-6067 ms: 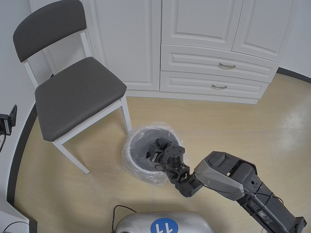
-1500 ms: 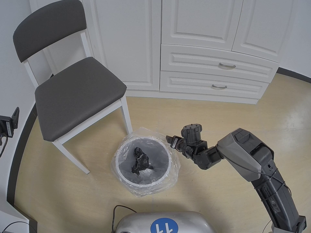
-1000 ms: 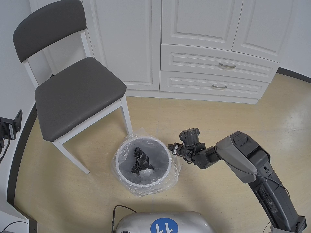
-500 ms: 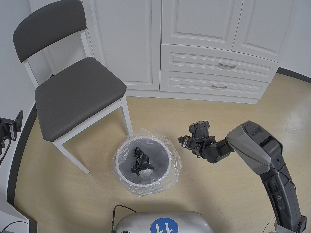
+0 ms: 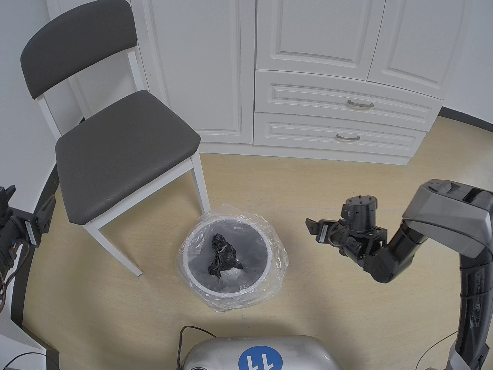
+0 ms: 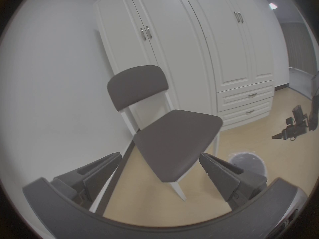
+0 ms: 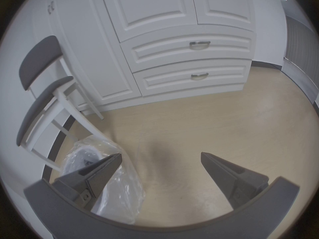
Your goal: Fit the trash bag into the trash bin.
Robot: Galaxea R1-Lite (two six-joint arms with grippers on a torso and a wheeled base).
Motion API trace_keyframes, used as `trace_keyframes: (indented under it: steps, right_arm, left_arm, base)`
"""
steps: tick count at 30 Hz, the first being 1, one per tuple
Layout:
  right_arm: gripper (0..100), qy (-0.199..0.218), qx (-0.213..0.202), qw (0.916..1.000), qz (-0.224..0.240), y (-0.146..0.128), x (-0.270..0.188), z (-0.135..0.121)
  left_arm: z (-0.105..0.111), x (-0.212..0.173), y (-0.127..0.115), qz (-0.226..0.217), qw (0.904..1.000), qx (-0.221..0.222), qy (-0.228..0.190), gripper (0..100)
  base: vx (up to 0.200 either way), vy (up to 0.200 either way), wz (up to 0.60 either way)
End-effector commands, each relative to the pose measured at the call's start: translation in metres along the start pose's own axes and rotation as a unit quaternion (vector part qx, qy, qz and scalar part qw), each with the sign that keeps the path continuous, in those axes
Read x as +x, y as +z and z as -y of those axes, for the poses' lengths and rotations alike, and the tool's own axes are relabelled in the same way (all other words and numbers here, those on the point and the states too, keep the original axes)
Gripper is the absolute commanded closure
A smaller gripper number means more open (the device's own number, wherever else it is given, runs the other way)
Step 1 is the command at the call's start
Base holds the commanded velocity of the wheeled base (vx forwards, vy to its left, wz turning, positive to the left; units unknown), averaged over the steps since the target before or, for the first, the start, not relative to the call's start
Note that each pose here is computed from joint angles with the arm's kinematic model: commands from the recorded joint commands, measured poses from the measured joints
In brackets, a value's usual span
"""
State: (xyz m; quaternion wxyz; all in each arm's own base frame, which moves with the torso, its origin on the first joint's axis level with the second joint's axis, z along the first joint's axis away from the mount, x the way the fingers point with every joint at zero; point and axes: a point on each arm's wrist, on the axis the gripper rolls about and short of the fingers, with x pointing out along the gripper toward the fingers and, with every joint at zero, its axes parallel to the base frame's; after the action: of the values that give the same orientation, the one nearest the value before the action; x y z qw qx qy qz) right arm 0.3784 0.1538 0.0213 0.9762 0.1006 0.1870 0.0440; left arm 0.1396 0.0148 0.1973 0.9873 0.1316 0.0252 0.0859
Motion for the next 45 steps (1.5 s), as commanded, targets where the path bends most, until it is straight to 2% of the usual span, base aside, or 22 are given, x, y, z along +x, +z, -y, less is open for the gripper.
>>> trace_keyframes:
  steps: [1,2,3,10,13,17,25,29,30,31,33,42,45]
  right_arm:
    - [0,0.052,-0.029,0.9962,0.063,0.026,-0.108,0.017]
    - [0,0.094,-0.015,0.9931,0.069,0.023,-0.141,0.024]
    - [0,0.097,-0.014,0.9927,0.070,0.023,-0.144,0.025]
    - [0,0.106,-0.008,0.9881,0.111,0.025,-0.228,0.048]
    - [0,0.104,-0.002,0.9848,0.139,0.028,-0.255,0.055]
    - [0,0.081,0.004,0.9841,0.158,0.034,-0.279,0.062]
    - [0,0.091,0.002,0.9737,0.209,0.044,-0.352,0.078]
    - [0,0.047,0.012,0.9736,0.223,0.038,-0.380,0.091]
    - [0,0.047,0.012,0.9736,0.223,0.038,-0.380,0.091]
    - [0,0.008,0.020,0.9709,0.238,0.033,-0.393,0.099]
    - [0,-0.009,0.026,0.9661,0.257,0.028,-0.403,0.102]
    - [0,-0.015,0.027,0.9606,0.276,0.005,-0.460,0.109]
    - [0,-0.014,0.032,0.9631,0.267,0.002,-0.469,0.109]
  left_arm:
    - [0.010,-0.040,-0.014,0.003,0.9950,-0.036,-0.093,0]
    - [0.008,-0.056,-0.014,0.001,0.9941,-0.047,-0.098,0]
    - [0.008,-0.058,-0.015,0.000,0.9940,-0.047,-0.099,0]
    - [0.000,-0.122,-0.009,0.008,0.9797,-0.087,-0.180,0]
    - [-0.004,-0.138,-0.005,0.004,0.9761,-0.102,-0.192,0]
    - [-0.005,-0.148,-0.005,0.013,0.9760,-0.109,-0.188,0]
    - [-0.010,-0.173,-0.002,0.048,0.9764,-0.118,-0.175,0]
    - [-0.017,-0.193,0.012,0.047,0.9737,-0.133,-0.179,0]
    - [-0.017,-0.193,0.012,0.047,0.9737,-0.133,-0.179,0]
    - [-0.020,-0.202,0.017,0.048,0.9723,-0.142,-0.180,0]
    - [-0.021,-0.209,0.017,0.053,0.9714,-0.147,-0.179,0]
    - [-0.020,-0.225,0.007,0.050,0.9715,-0.153,-0.174,0]
    - [-0.020,-0.232,0.006,0.049,0.9722,-0.153,-0.171,0]
  base:
    - [0.000,0.000,0.00]
    - [0.000,0.000,0.00]
    - [0.000,0.000,0.00]
    - [0.000,0.000,0.00]
    - [0.000,0.000,0.00]
    - [0.000,0.000,0.00]
    - [0.000,0.000,0.00]
    - [0.000,0.000,0.00]
    - [0.000,0.000,0.00]
    - [0.000,0.000,0.00]
    - [0.000,0.000,0.00]
    - [0.000,0.000,0.00]
    - [0.000,0.000,0.00]
